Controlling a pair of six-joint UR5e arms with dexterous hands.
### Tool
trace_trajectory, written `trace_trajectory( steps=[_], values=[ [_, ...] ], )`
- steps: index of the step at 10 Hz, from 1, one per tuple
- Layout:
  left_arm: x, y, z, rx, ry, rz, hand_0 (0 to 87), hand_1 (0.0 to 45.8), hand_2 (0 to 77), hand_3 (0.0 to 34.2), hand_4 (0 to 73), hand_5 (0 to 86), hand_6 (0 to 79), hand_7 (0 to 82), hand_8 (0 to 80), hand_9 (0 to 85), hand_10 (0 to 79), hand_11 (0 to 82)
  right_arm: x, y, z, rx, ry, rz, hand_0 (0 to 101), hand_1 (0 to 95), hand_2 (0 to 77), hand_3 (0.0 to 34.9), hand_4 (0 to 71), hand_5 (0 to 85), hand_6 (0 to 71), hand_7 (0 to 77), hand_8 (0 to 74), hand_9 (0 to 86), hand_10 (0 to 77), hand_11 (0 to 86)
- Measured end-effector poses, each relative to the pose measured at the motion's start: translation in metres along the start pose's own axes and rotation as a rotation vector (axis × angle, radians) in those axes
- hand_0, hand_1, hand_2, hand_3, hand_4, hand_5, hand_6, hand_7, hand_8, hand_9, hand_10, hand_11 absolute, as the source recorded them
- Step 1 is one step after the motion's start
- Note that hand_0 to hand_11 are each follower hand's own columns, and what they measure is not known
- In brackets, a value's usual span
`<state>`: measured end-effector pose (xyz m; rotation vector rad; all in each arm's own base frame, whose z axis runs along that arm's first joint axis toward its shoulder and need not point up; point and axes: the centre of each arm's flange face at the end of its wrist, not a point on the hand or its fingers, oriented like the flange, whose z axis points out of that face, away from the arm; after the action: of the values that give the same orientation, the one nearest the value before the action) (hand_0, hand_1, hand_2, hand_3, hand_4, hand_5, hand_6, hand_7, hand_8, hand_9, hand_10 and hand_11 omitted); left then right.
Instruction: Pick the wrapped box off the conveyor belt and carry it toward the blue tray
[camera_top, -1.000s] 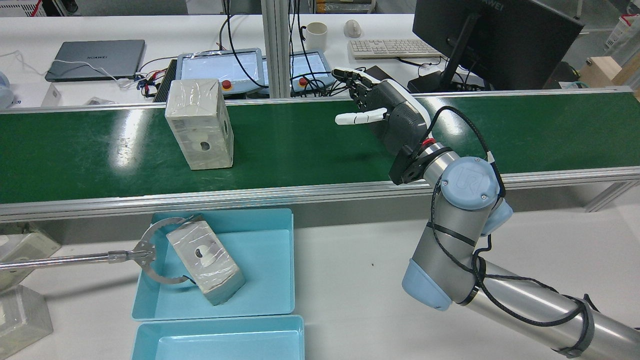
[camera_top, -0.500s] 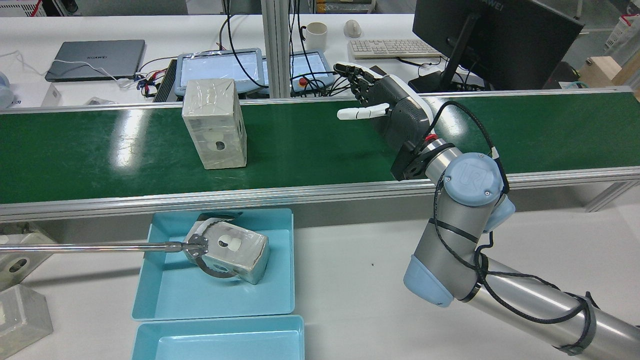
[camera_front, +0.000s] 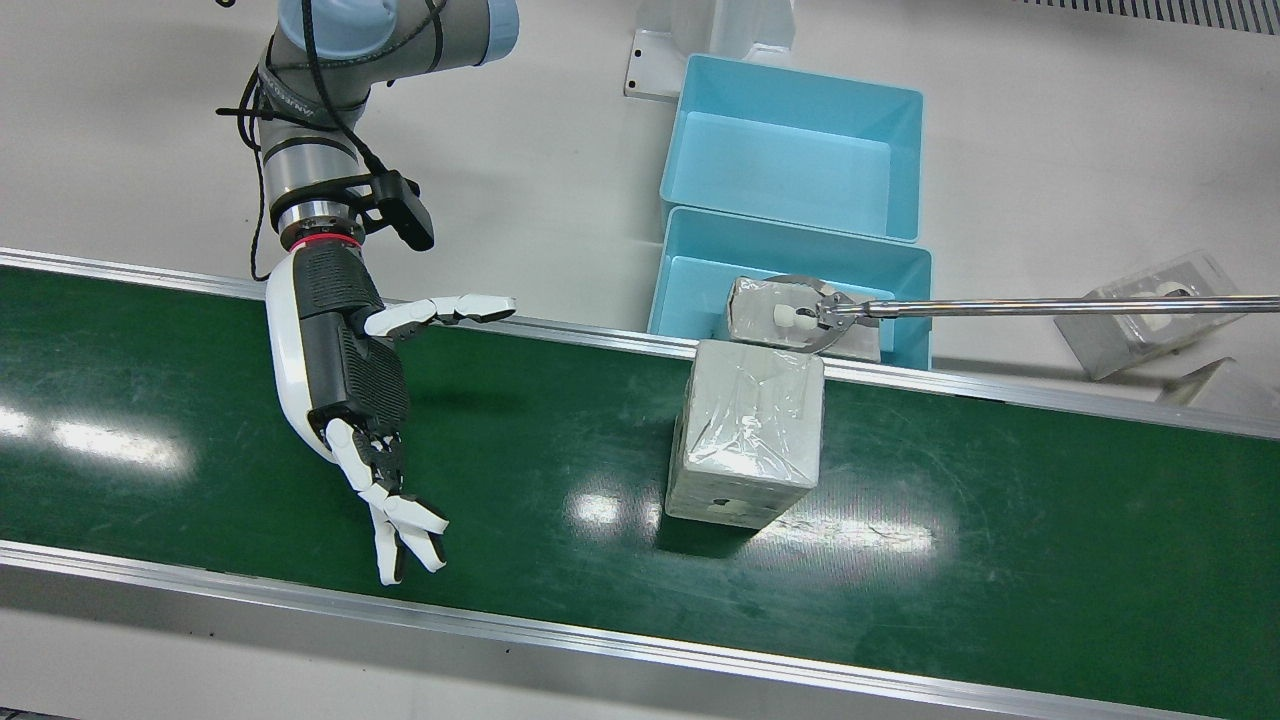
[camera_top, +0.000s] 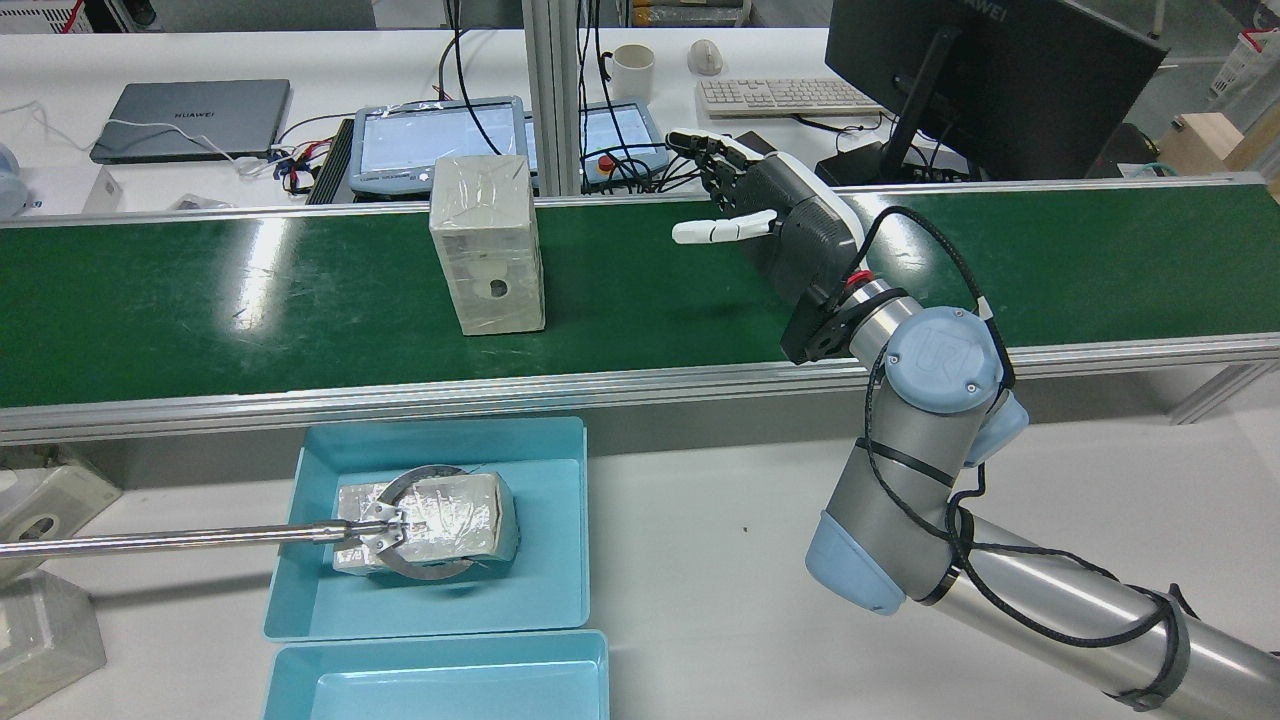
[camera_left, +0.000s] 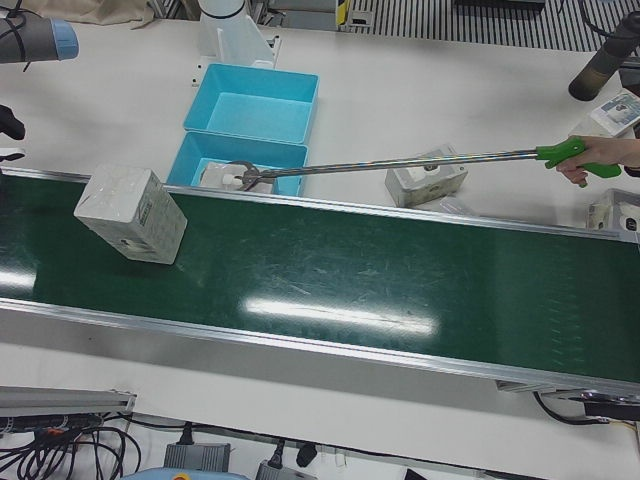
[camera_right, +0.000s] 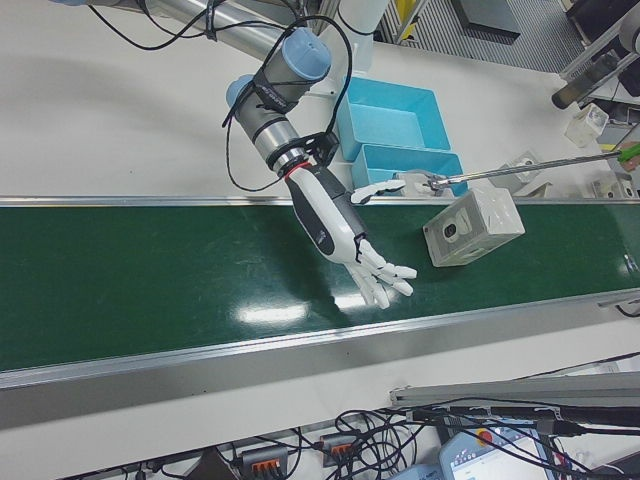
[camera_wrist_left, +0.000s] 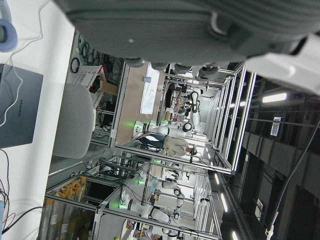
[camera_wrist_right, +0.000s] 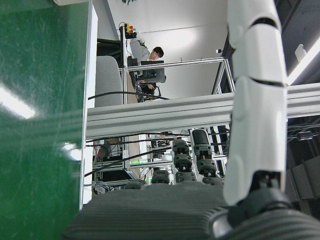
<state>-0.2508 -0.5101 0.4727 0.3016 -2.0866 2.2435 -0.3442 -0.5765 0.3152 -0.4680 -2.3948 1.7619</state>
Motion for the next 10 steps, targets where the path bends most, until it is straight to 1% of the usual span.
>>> trace_trajectory(
  steps=[5,6,10],
  values=[
    [0.000,0.000,0.000,0.000,0.000,0.000,0.0,0.0,1.1,0.0,0.0,1.1,0.5,0.5,0.5,0.0,0.5,0.5,0.020,0.002,-0.002,0.000,0.028,-0.030,48,15.3,12.0,0.0,8.7,20.2,4.9,4.9,1.1,3.3,0.0,0.5],
    [0.000,0.000,0.000,0.000,0.000,0.000,0.0,0.0,1.1,0.0,0.0,1.1,0.5,0.5,0.5,0.0,0.5,0.5,0.022,0.001,-0.003,0.001,0.030,-0.032,48,15.3,9.8,0.0,8.7,19.1,4.9,4.9,1.1,3.3,0.0,0.5],
    [0.000,0.000,0.000,0.000,0.000,0.000,0.0,0.0,1.1,0.0,0.0,1.1,0.5,0.5,0.5,0.0,0.5,0.5,0.023,-0.002,-0.003,0.007,0.033,-0.036,48,15.3,10.4,0.0,8.7,19.1,4.9,4.9,1.1,3.3,0.0,0.5]
  ],
)
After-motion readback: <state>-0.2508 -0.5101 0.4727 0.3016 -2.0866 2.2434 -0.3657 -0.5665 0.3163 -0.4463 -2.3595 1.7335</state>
